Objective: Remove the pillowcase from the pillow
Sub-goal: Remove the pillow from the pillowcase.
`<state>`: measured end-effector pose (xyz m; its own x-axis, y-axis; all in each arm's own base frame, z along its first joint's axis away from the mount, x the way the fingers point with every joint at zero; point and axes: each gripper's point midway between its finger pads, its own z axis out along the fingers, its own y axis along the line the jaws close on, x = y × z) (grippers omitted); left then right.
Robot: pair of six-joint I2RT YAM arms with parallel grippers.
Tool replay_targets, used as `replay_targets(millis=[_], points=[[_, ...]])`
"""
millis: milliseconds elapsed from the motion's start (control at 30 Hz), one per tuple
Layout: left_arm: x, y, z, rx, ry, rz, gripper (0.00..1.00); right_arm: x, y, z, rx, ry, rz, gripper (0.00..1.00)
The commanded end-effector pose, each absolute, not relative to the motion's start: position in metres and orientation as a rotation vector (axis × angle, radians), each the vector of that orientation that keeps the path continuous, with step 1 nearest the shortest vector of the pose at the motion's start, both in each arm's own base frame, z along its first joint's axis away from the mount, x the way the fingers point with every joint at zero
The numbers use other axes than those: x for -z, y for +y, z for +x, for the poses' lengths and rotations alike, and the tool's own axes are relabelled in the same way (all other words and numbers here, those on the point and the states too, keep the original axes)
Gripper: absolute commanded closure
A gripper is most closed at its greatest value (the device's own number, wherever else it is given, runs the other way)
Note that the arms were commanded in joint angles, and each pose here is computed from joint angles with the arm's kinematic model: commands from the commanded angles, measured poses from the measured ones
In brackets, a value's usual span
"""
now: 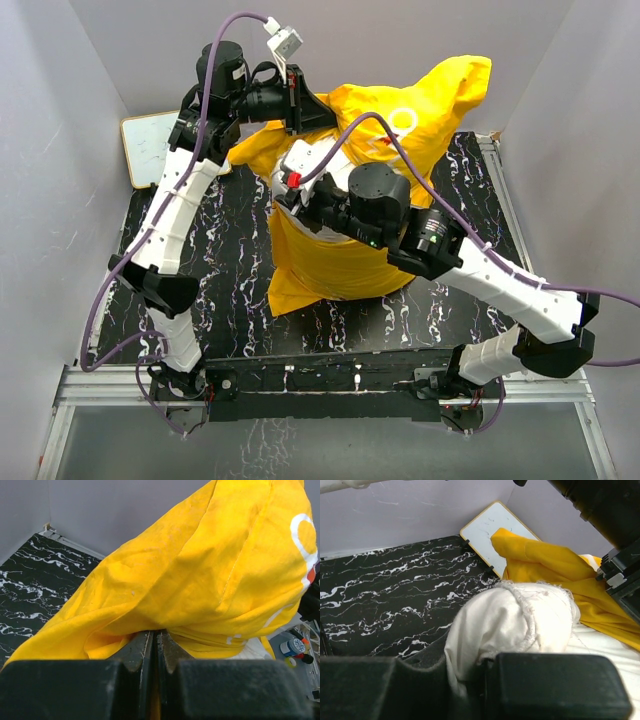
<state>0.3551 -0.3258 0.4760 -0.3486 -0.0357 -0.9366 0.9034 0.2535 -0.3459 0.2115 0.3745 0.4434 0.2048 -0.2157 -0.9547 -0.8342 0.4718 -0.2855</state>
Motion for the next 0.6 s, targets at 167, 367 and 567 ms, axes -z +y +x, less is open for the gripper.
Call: replay_targets(millis=[167, 367, 567], points=[[-0.521, -0.304, 0.506, 0.663, 1.273, 0.408, 1.00, -0.384, 0.447, -0.037, -1.359, 1.104, -1.777, 0.92], [-0.498, -0.331, 0.461, 0.760, 1.331, 0.699, 0.04, -0.413, 0.441, 0.050, -1.194, 1.185, -1.447, 0.92], [-0.524, -0.245, 0.409, 0.558, 1.286, 0.680, 0.03, -0.436, 0.406, 0.114, -1.105, 1.204, -1.207, 0.92]])
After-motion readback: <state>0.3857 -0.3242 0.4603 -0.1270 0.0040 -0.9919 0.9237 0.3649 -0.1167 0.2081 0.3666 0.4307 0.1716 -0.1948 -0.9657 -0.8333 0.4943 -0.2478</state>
